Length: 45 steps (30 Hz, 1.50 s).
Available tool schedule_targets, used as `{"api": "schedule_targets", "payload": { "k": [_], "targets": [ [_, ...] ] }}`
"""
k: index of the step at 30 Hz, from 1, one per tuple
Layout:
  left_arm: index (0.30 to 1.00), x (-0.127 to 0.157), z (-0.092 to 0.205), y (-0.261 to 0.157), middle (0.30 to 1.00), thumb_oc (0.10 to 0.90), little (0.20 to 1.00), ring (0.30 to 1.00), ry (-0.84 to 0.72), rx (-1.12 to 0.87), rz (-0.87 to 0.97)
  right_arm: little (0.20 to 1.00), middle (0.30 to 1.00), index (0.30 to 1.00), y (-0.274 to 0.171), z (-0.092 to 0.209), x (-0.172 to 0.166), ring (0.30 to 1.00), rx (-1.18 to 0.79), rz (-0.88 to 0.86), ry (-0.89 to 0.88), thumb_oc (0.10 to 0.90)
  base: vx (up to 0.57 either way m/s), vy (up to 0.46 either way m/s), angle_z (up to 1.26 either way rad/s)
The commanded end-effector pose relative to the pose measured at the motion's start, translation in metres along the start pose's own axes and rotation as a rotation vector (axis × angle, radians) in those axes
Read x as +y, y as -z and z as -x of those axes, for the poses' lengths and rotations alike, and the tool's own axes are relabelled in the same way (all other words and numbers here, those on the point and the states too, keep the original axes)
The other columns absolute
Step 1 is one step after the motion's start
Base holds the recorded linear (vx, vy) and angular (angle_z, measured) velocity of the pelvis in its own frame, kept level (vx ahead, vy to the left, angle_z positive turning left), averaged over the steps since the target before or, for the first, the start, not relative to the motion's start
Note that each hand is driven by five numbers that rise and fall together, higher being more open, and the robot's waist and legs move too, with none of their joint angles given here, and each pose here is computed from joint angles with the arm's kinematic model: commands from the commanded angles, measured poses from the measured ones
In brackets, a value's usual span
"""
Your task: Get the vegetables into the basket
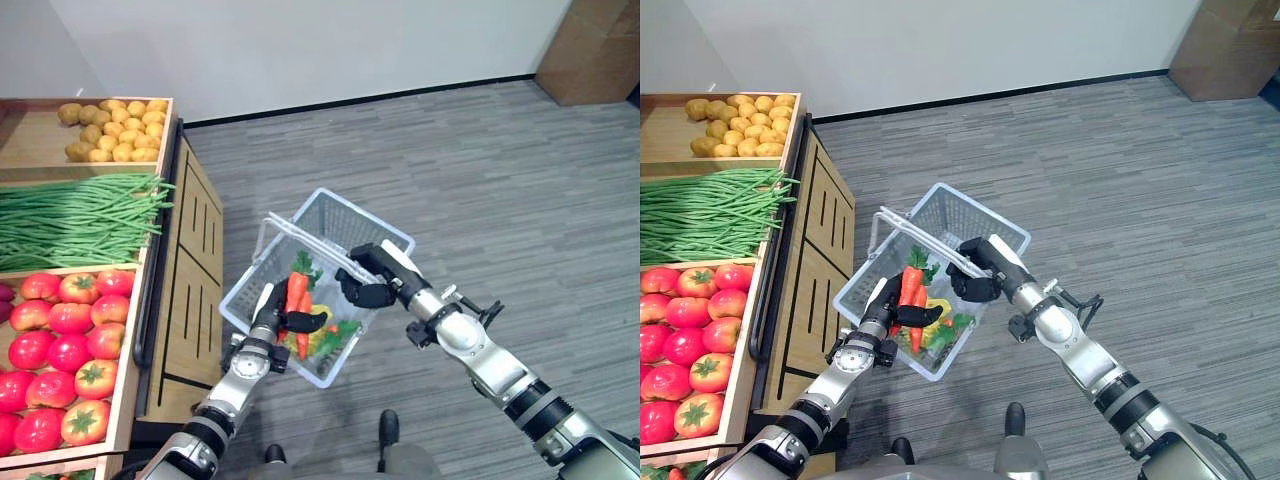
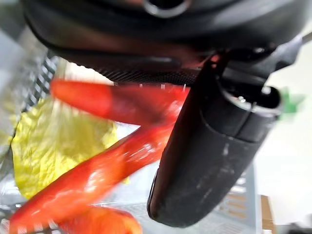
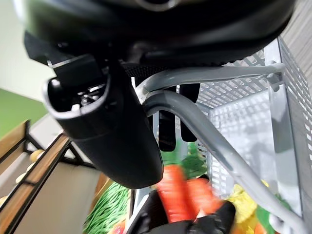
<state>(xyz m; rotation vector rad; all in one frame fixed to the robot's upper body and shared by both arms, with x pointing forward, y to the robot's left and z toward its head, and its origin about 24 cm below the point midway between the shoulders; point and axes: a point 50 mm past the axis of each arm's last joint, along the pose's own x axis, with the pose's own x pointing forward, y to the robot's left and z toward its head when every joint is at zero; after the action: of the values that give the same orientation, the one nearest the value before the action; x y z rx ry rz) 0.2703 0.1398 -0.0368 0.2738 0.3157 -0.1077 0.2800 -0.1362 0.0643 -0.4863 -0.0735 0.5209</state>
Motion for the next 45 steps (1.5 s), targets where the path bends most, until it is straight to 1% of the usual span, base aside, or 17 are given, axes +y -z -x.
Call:
{"api": "schedule_targets", "payload": {
  "k": [1, 10, 16, 19, 20, 23, 26, 29, 31, 34, 36, 37, 39, 41, 42, 44, 45],
  "targets": [
    [1.000, 0.008, -0.027, -0.052, 1.000, 0.900, 1.000, 1.000, -0.050, -0.178, -0.083, 0.300, 0.300, 0.300, -0.105, -0.012, -0.012, 0.300, -0.550, -0.136, 0.061, 0.400, 0.00, 0.000, 0.00],
    [1.000, 0.009, -0.028, -0.047, 1.000, 0.900, 1.000, 1.000, -0.060, -0.150, -0.122, 0.300, 0.300, 0.300, -0.100, -0.014, -0.006, 0.300, -0.526, -0.140, 0.050, 0.400, 0.00, 0.000, 0.00],
    [1.000, 0.015, -0.025, -0.059, 1.000, 0.900, 1.000, 1.000, -0.065, -0.221, -0.176, 0.300, 0.300, 0.300, -0.082, -0.012, -0.015, 0.300, -0.440, -0.054, 0.113, 0.400, 0.00, 0.000, 0.01],
    [1.000, 0.015, -0.014, -0.076, 1.000, 0.900, 1.000, 1.000, 0.014, -0.334, -0.207, 0.300, 0.300, 0.300, -0.057, -0.009, -0.027, 0.300, -0.329, 0.003, 0.191, 0.400, 0.00, 0.001, 0.06],
    [1.000, 0.012, -0.003, -0.085, 1.000, 0.900, 1.000, 1.000, 0.108, -0.407, -0.206, 0.300, 0.300, 0.300, -0.036, -0.004, -0.036, 0.300, -0.230, 0.034, 0.254, 0.400, 0.00, 0.005, 0.06],
    [1.000, 0.011, 0.007, -0.089, 1.000, 0.900, 1.000, 1.000, 0.177, -0.449, -0.196, 0.300, 0.300, 0.300, -0.020, 0.001, -0.043, 0.300, -0.157, 0.092, 0.296, 0.400, 0.01, 0.004, 0.09],
    [1.000, 0.004, 0.031, -0.087, 1.000, 0.900, 1.000, 1.000, 0.369, -0.476, -0.080, 0.300, 0.300, 0.300, 0.019, 0.016, -0.052, 0.300, 0.014, 0.077, 0.397, 0.400, 0.00, 0.001, 0.13],
    [1.000, 0.003, 0.044, -0.085, 1.000, 0.900, 1.000, 1.000, 0.478, -0.466, 0.014, 0.300, 0.300, 0.300, 0.042, 0.025, -0.053, 0.300, 0.115, 0.065, 0.431, 0.400, 0.00, 0.005, 0.04],
    [1.000, 0.004, 0.055, -0.071, 1.000, 0.900, 1.000, 1.000, 0.562, -0.404, 0.096, 0.300, 0.300, 0.300, 0.072, 0.037, -0.048, 0.300, 0.250, 0.048, 0.456, 0.400, 0.00, -0.001, 0.07],
    [1.000, 0.008, 0.063, -0.042, 1.000, 0.900, 1.000, 1.000, 0.586, -0.281, 0.162, 0.300, 0.300, 0.300, 0.109, 0.063, -0.042, 0.300, 0.428, 0.013, 0.488, 0.400, -0.01, 0.000, 0.03],
    [1.000, 0.012, 0.064, -0.033, 1.000, 0.900, 1.000, 1.000, 0.576, -0.248, 0.139, 0.300, 0.300, 0.300, 0.116, 0.070, -0.039, 0.300, 0.464, -0.008, 0.500, 0.400, -0.02, -0.003, 0.05],
    [1.000, 0.018, 0.066, -0.006, 1.000, 0.900, 1.000, 1.000, 0.520, -0.149, 0.126, 0.300, 0.300, 0.300, 0.137, 0.092, -0.031, 0.300, 0.572, -0.082, 0.541, 0.400, -0.02, -0.002, 0.04],
    [1.000, 0.020, 0.068, 0.014, 1.000, 0.900, 1.000, 1.000, 0.482, -0.072, 0.110, 0.300, 0.300, 0.300, 0.146, 0.099, -0.026, 0.300, 0.620, -0.100, 0.550, 0.400, -0.01, 0.001, 0.02],
    [1.000, 0.028, 0.075, 0.074, 1.000, 0.900, 1.000, 1.000, 0.327, 0.161, 0.065, 0.300, 0.300, 0.300, 0.169, 0.126, -0.009, 0.300, 0.756, -0.223, 0.618, 0.400, 0.00, 0.000, 0.00],
    [1.000, 0.027, 0.074, 0.073, 1.000, 0.900, 1.000, 1.000, 0.326, 0.160, 0.066, 0.300, 0.300, 0.300, 0.169, 0.126, -0.009, 0.300, 0.755, -0.223, 0.618, 0.400, 0.00, 0.000, 0.00],
    [1.000, 0.030, 0.091, 0.118, 1.000, 0.900, 1.000, 1.000, 0.173, 0.362, 0.116, 0.300, 0.300, 0.300, 0.186, 0.154, 0.009, 0.300, 0.890, -0.301, 0.662, 0.400, 0.00, 0.000, 0.00],
    [1.000, 0.029, 0.090, 0.118, 1.000, 0.900, 1.000, 1.000, 0.173, 0.361, 0.116, 0.300, 0.300, 0.300, 0.186, 0.154, 0.009, 0.300, 0.889, -0.300, 0.662, 0.400, -0.03, 0.003, 0.06]
  ]
}}
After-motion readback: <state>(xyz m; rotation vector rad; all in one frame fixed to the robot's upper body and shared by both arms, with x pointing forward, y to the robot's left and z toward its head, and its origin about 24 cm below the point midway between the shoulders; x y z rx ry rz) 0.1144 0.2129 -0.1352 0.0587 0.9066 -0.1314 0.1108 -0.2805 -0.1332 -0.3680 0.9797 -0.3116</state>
